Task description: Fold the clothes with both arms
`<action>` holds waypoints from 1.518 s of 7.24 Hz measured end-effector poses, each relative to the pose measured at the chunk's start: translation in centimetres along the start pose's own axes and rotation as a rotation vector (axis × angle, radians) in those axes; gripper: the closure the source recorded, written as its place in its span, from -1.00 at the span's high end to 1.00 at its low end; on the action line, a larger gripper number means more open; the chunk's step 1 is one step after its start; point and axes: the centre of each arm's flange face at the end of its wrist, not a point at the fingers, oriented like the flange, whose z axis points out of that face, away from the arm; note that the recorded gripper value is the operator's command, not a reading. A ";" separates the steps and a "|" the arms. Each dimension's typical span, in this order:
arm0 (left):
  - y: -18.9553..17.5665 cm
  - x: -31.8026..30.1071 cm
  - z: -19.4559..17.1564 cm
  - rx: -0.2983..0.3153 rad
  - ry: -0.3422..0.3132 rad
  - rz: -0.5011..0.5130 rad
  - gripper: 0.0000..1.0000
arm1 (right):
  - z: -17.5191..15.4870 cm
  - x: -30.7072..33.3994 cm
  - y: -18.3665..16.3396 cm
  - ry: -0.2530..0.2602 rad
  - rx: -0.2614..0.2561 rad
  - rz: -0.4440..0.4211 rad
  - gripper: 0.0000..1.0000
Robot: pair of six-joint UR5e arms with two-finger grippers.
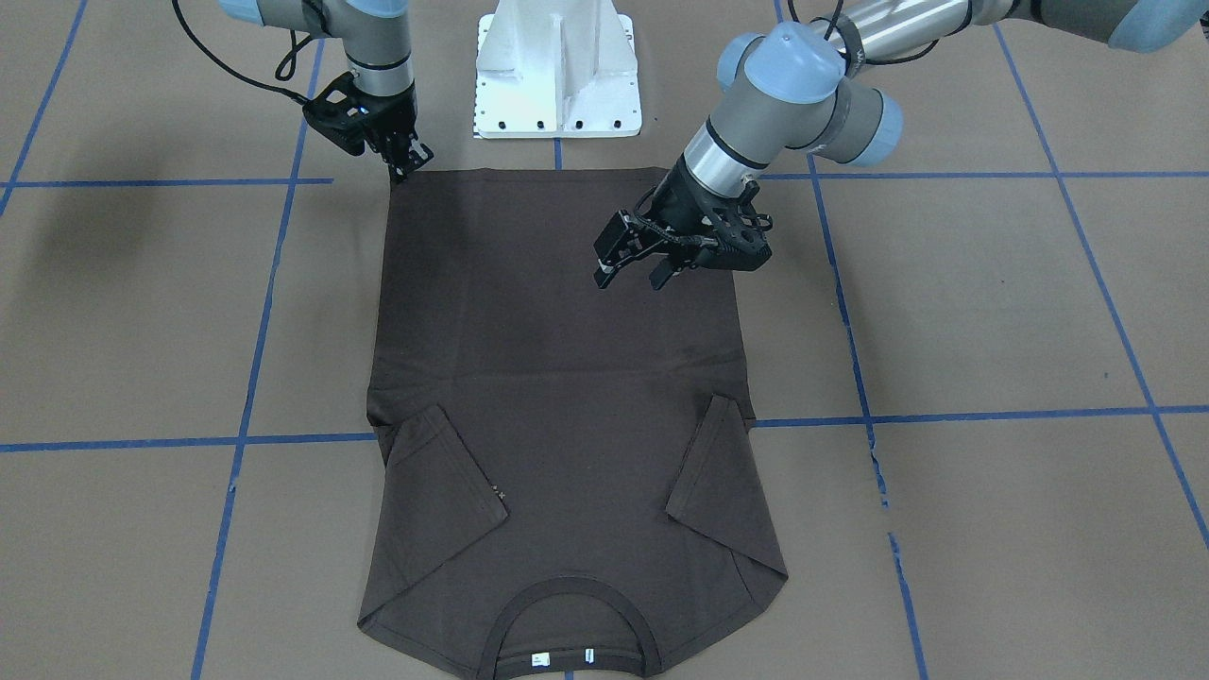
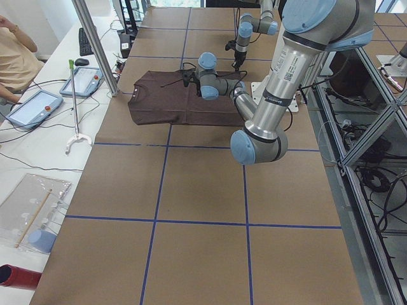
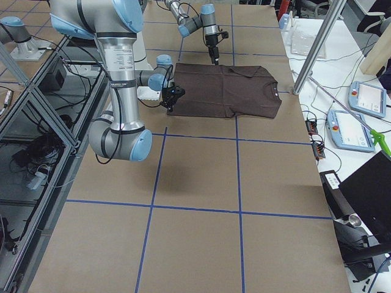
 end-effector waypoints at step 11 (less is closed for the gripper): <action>0.9 0.7 -1.1 -0.009 0.025 -0.014 0.76 | 0.2 3.4 -1.3 -0.312 0.012 0.096 0.65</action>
